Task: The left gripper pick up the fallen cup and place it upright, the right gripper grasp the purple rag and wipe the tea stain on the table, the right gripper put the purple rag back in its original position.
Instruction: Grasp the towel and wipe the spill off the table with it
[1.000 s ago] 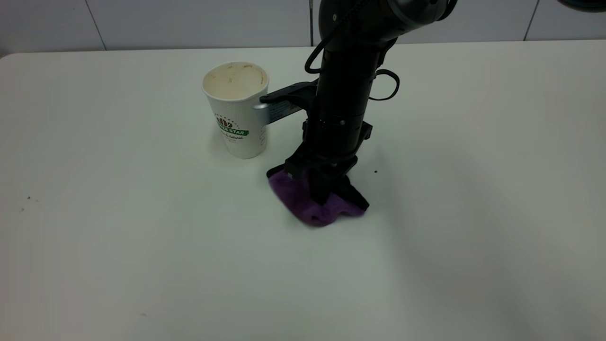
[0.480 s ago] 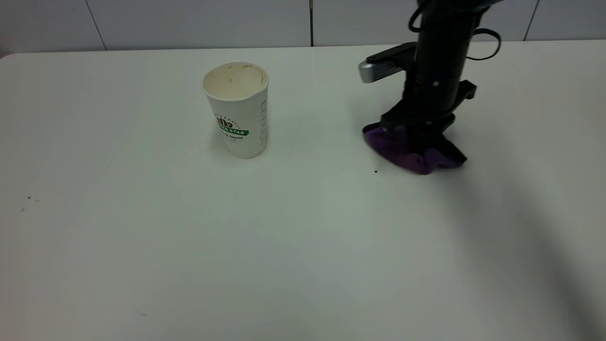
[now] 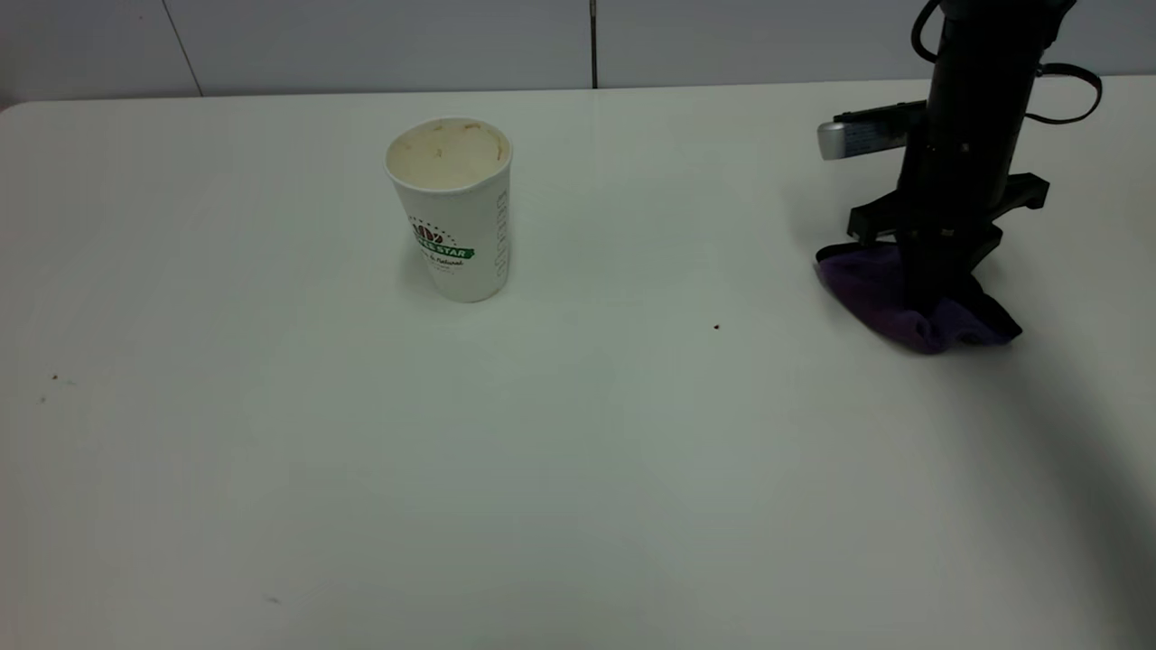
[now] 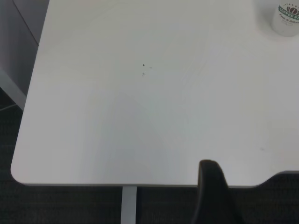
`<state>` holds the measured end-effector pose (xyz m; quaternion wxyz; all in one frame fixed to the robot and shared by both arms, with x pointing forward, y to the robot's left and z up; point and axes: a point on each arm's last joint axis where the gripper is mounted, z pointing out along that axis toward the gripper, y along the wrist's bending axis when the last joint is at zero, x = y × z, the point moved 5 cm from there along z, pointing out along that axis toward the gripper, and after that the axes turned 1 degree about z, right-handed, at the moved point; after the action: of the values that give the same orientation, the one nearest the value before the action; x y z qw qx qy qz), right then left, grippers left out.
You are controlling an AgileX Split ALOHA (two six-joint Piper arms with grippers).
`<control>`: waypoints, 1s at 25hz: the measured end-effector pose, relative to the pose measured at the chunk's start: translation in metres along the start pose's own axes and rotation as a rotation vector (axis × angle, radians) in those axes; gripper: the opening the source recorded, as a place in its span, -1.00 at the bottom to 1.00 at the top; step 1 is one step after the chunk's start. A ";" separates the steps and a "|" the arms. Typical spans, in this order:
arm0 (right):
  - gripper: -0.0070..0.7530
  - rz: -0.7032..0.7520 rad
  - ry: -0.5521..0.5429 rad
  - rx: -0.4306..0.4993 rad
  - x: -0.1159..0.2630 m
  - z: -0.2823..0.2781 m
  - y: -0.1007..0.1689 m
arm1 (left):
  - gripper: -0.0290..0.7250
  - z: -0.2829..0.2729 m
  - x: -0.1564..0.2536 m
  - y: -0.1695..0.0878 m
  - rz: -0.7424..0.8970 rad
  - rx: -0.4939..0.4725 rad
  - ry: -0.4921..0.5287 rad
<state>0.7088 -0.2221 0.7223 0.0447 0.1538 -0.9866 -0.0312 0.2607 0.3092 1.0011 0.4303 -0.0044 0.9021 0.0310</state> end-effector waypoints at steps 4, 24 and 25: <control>-0.70 -0.031 -0.003 -0.086 -0.001 0.001 0.017 | 0.34 0.000 0.000 0.000 0.000 0.000 0.000; 0.61 -0.033 -0.110 0.096 -0.011 -0.085 0.019 | 0.34 0.000 0.000 0.000 0.000 0.000 0.000; 0.58 -0.031 -0.124 0.094 -0.009 -0.102 0.021 | 0.34 0.000 0.000 0.000 0.000 0.000 0.000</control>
<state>0.7212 -0.2044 0.8242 -0.0245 0.1690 -0.9853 0.0051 0.2607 0.3092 1.0011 0.4303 -0.0044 0.9021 0.0310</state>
